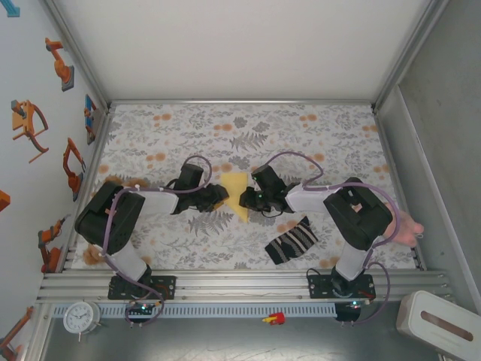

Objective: Fold a paper plane with a square sheet of paper (pick it up from the middle)

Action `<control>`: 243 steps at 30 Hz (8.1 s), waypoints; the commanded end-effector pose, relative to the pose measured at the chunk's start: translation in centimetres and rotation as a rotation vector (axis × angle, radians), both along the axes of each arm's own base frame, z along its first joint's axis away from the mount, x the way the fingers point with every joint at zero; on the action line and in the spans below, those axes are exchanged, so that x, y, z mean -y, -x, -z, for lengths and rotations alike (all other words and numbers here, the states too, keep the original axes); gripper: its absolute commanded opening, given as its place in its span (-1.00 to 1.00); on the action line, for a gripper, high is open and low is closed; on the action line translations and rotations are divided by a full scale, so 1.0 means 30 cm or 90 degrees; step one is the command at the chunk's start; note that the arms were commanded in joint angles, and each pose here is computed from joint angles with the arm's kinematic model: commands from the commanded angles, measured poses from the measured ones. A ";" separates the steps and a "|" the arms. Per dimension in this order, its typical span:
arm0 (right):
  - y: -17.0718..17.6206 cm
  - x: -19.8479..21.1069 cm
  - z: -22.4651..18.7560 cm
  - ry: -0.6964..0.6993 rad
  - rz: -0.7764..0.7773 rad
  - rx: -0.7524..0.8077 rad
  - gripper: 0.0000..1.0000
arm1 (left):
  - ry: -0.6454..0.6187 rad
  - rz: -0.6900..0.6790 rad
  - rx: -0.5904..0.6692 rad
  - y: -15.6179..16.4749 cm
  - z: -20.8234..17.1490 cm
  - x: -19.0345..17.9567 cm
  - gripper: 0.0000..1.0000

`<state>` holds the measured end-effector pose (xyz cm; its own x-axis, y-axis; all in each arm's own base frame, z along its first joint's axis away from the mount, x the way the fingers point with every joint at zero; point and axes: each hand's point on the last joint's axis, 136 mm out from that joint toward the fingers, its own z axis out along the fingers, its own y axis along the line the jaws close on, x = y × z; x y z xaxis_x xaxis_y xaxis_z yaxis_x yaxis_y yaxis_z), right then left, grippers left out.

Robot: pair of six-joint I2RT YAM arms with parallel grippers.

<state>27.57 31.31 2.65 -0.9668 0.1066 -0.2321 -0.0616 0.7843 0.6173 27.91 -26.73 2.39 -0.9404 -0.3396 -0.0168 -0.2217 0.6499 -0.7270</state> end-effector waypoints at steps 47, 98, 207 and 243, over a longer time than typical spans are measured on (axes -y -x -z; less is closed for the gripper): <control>-0.053 0.128 -0.151 0.113 0.000 0.151 -0.43 | 0.004 0.076 0.055 -0.060 -0.077 0.016 -0.91; 0.012 -0.120 -0.035 0.275 -0.340 0.388 -0.68 | -0.109 -0.109 -0.035 -0.126 -0.139 -0.121 -0.61; 0.057 -0.003 -0.006 -0.161 -0.195 0.061 -1.00 | -0.019 0.063 0.088 -0.024 -0.071 0.058 0.05; 0.040 0.063 -0.075 -0.110 -0.145 0.103 -0.37 | -0.224 0.051 -0.097 0.059 0.148 -0.039 0.09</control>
<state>25.96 30.54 3.94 -0.9339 -0.0887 -0.3463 -0.3303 0.5848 0.7409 29.28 -28.57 2.42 -0.9631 -0.2598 -0.0708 -0.1688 0.7875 -0.5927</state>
